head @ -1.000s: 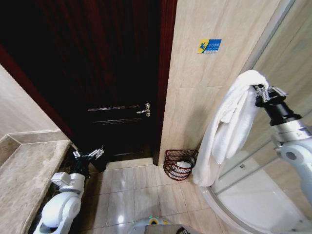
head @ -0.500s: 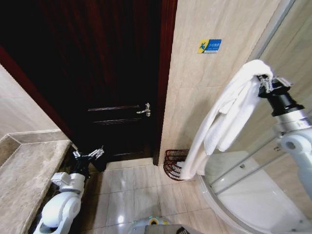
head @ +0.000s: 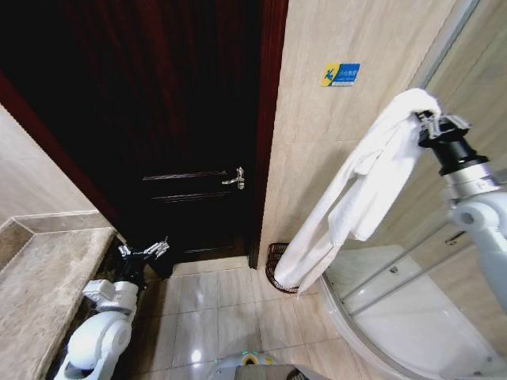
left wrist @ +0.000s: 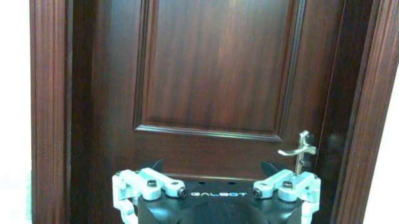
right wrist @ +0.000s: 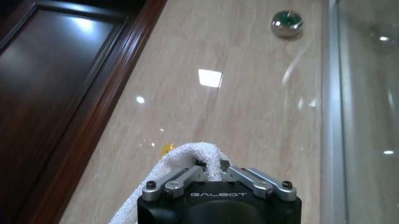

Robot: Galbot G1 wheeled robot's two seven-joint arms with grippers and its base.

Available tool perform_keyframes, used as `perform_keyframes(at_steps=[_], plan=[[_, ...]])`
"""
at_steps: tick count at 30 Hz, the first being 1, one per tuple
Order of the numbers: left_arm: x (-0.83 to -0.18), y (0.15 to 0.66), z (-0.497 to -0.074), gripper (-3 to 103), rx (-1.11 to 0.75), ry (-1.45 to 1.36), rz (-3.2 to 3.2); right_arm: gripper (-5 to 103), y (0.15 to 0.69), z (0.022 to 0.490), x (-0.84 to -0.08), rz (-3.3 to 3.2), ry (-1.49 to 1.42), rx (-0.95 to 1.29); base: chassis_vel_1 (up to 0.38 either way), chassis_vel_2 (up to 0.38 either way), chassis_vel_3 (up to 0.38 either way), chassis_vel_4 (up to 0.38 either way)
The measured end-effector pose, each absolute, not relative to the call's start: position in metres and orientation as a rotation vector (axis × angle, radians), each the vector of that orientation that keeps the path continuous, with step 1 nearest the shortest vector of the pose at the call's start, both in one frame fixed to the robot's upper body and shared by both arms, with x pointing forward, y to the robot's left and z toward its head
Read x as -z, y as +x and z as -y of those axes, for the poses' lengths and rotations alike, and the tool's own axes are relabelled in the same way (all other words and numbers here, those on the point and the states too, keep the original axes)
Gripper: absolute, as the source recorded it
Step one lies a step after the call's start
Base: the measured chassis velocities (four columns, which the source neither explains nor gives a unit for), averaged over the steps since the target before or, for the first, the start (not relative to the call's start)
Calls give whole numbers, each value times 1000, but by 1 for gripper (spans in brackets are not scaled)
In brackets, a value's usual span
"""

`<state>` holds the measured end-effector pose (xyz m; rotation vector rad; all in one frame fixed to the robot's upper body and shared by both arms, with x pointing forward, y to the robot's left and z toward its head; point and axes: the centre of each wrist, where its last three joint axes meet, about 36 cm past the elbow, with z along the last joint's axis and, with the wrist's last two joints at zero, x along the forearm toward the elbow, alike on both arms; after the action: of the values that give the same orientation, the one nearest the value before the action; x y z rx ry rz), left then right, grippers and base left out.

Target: Discard the used towel into the hamper.

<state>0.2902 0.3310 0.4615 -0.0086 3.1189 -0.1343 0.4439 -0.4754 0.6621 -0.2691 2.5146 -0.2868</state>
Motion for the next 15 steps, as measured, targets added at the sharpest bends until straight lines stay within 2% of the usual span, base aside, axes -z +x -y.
perform_keyframes(at_steps=[15], plan=[[-461,290,-331,100,134,-8,-3119,4,480,470,-675,-2474,-266,300,0,0,0,0]])
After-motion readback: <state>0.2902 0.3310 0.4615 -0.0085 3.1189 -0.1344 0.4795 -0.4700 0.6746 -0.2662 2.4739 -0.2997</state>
